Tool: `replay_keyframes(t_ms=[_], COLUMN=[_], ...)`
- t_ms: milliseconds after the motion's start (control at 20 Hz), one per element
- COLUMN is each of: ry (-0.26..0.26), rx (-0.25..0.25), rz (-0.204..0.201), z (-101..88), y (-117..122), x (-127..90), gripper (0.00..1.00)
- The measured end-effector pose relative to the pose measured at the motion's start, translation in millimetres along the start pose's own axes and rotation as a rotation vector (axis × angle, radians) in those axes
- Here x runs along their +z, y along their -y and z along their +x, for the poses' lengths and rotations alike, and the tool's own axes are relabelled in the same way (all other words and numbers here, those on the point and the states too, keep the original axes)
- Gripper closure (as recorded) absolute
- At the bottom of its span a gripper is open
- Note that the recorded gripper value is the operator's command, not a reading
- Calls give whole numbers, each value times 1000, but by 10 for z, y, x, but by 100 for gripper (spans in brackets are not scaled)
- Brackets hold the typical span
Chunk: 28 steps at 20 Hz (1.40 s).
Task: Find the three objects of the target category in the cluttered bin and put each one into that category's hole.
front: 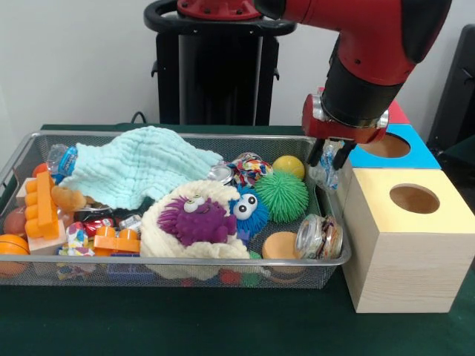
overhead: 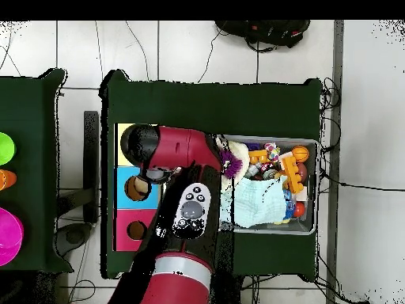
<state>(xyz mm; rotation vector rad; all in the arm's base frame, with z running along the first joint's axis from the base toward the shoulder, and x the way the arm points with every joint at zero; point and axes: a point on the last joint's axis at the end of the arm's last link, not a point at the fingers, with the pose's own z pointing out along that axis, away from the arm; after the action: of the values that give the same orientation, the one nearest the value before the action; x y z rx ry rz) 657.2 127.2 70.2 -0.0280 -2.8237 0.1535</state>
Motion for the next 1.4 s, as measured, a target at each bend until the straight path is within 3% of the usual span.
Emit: replay_keyframes(t_ms=[500, 600, 900, 1200, 1400], ry=[38, 59, 101, 126, 150], rx=[46, 80, 121, 123, 101], rz=[-44, -74, -107, -124, -125], z=[-78, -129, -134, -2, 106], y=[130, 263, 459, 416, 253], x=[-272, -431, -747, -1009, -1202], gripper=[100, 100, 100, 100, 100])
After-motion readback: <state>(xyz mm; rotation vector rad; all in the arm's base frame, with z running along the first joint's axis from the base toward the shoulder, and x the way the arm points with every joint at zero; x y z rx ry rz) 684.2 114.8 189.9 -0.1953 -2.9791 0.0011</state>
